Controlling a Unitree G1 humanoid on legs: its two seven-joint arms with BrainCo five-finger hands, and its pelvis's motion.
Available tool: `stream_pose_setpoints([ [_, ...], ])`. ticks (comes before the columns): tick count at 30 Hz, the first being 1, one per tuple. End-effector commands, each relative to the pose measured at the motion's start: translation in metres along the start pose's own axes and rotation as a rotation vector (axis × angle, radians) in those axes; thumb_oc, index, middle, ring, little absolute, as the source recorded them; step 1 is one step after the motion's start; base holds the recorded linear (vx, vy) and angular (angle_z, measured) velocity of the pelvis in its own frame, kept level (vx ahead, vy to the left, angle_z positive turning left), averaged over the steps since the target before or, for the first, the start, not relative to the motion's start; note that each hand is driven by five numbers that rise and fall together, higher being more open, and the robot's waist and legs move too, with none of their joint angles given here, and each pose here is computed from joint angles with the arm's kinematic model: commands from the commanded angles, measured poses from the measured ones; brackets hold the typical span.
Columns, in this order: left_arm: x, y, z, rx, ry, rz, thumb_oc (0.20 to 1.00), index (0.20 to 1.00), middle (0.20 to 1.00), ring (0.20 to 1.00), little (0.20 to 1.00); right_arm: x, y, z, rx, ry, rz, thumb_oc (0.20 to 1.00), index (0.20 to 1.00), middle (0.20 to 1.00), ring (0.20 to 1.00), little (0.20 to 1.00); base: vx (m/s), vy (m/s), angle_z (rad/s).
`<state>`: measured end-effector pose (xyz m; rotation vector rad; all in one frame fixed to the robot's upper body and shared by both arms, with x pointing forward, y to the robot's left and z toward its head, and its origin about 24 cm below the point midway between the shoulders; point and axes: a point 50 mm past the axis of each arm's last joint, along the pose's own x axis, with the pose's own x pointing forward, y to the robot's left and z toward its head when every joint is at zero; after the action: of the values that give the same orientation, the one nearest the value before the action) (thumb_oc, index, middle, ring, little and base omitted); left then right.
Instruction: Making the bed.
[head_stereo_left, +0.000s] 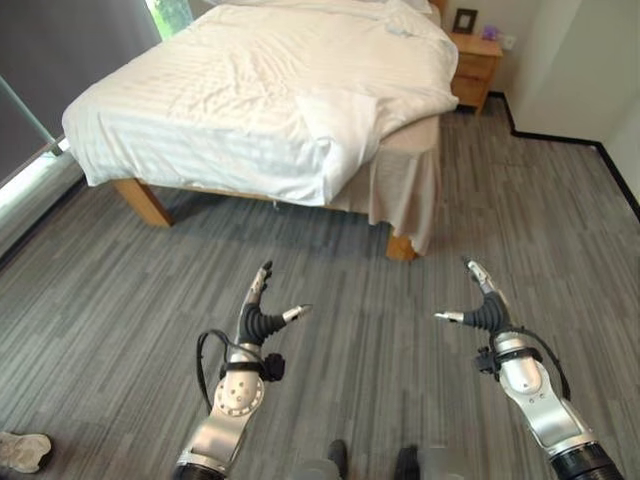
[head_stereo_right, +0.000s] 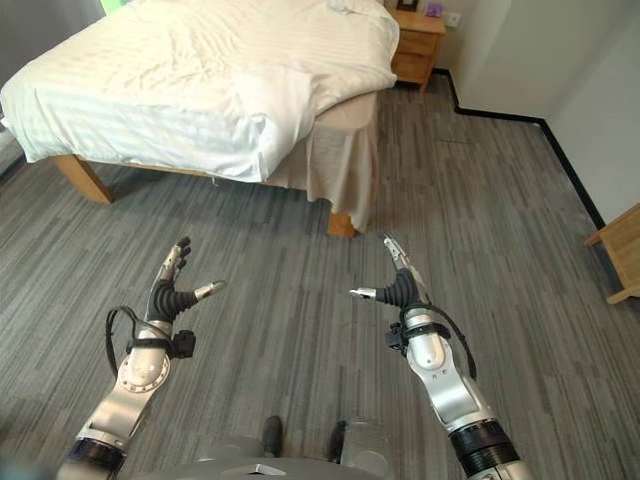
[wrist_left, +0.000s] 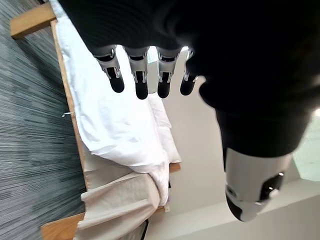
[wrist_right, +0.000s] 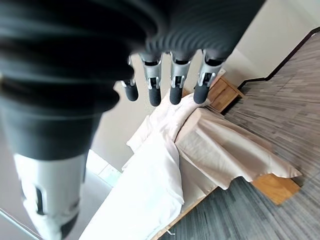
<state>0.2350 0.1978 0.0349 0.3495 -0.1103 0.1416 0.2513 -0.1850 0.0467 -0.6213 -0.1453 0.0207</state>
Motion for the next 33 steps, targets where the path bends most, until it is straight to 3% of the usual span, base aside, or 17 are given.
stream_pose_setpoints([
  [1, 0.01, 0.007, 0.024, -0.029, -0.132, 0.01, 1.0, 1.0, 1.0, 1.0, 1.0, 0.013, -0.01, 0.024, 0.032, -0.128, -0.069, 1.0, 1.0, 1.0, 1.0, 1.0, 0.37, -0.048, 0.39],
  [10, 0.005, 0.002, 0.017, -0.04, -0.1, 0.001, 1.0, 1.0, 1.0, 1.0, 1.0, 0.01, -0.007, 0.014, -0.041, -0.097, -0.021, 1.0, 1.0, 1.0, 1.0, 1.0, 0.35, -0.095, 0.48],
  [18, 0.004, 0.006, 0.022, -0.122, -0.103, 0.025, 1.0, 1.0, 1.0, 1.0, 1.0, 0.02, -0.024, 0.025, -0.036, -0.144, -0.09, 1.0, 1.0, 1.0, 1.0, 1.0, 0.25, -0.163, 0.17],
  [24, -0.006, 0.004, 0.012, -0.129, -0.051, 0.016, 1.0, 1.0, 1.0, 1.0, 1.0, 0.018, -0.019, 0.018, -0.024, -0.11, -0.066, 1.0, 1.0, 1.0, 1.0, 1.0, 0.37, 0.113, 0.25],
  [33, -0.012, 0.009, 0.0, -0.08, 0.003, -0.02, 1.0, 1.0, 1.0, 1.0, 1.0, 0.012, -0.008, 0.019, 0.018, -0.102, -0.063, 1.0, 1.0, 1.0, 1.0, 1.0, 0.39, 0.144, -0.49],
])
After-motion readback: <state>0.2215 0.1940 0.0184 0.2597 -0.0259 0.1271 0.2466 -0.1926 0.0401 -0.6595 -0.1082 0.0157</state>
